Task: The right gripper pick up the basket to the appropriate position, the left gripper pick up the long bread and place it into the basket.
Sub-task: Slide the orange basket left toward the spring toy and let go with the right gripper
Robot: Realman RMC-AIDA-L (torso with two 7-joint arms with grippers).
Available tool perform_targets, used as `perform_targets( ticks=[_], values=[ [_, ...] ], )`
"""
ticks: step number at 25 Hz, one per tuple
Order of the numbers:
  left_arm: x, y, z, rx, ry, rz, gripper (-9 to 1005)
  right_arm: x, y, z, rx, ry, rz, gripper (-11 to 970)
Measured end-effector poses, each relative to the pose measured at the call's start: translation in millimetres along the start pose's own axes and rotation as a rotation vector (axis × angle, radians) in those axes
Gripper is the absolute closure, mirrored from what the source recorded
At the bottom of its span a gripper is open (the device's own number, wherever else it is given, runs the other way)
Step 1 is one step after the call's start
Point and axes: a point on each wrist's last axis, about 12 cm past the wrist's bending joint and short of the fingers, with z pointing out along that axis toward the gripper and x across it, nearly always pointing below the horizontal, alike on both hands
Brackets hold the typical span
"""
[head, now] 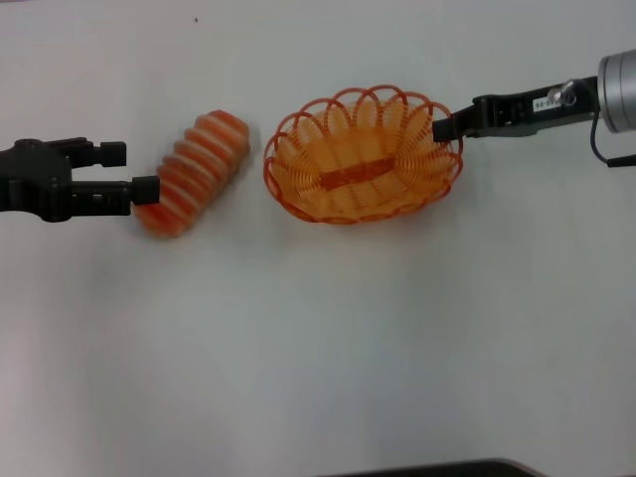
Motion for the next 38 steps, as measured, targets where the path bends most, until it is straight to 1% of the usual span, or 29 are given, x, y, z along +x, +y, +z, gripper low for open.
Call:
perform_targets(
  ticks=[4, 10, 13, 16, 20, 22, 24, 27, 28, 30, 32, 33, 35, 38],
  values=[
    [0, 0.6, -1, -0.004, 0.0, 0.001, 96, 9, -7.0, 6, 0.016, -0.001, 0.038, 819],
    [-1, 1.5, -1, -0.012, -0.001, 0.003, 95, 15, -9.4, 15, 0.032, -0.005, 0.061, 785],
    [-1, 1.6, -1, -0.012, -0.001, 0.003, 95, 16, -8.9, 16, 0.031, -0.005, 0.061, 768],
    [-1, 1.6, -1, -0.013, -0.001, 0.003, 95, 15, -9.5, 13, 0.028, -0.008, 0.06, 751],
    [0, 1.7, -2, -0.012, 0.0, 0.001, 95, 4, -8.3, -6, 0.022, -0.054, 0.028, 592],
    [-1, 1.4, -2, -0.011, 0.001, 0.001, 95, -4, -2.8, -22, 0.002, -0.093, -0.033, 513],
    [-2, 1.1, -3, -0.013, 0.002, 0.006, 95, -11, 5.6, -36, -0.032, -0.131, -0.114, 306],
    [-4, 0.9, -5, -0.018, 0.003, 0.011, 95, -13, 20.9, -56, -0.104, -0.17, -0.289, 258],
    [-4, 0.9, -5, -0.019, 0.003, 0.009, 95, -10, 26.2, -61, -0.134, -0.173, -0.369, 241],
    [-4, 0.9, -6, -0.021, 0.003, 0.006, 95, 0, 34.5, -65, -0.193, -0.171, -0.532, 209],
    [-4, 0.9, -6, -0.024, 0.002, 0.005, 95, 13, 36.2, -65, -0.223, -0.184, -0.661, 191],
    [-4, 1.1, -6, -0.027, 0.001, 0.002, 95, 20, 34.2, -62, -0.226, -0.191, -0.694, 182],
    [-4, 1.1, -6, -0.028, 0.0, -0.002, 96, 29, 30.7, -56, -0.242, -0.193, -0.705, 163],
    [-6, 1.1, -5, -0.027, 0.0, -0.005, 96, 39, 25.7, -45, -0.272, -0.181, -0.665, 136]
  ],
)
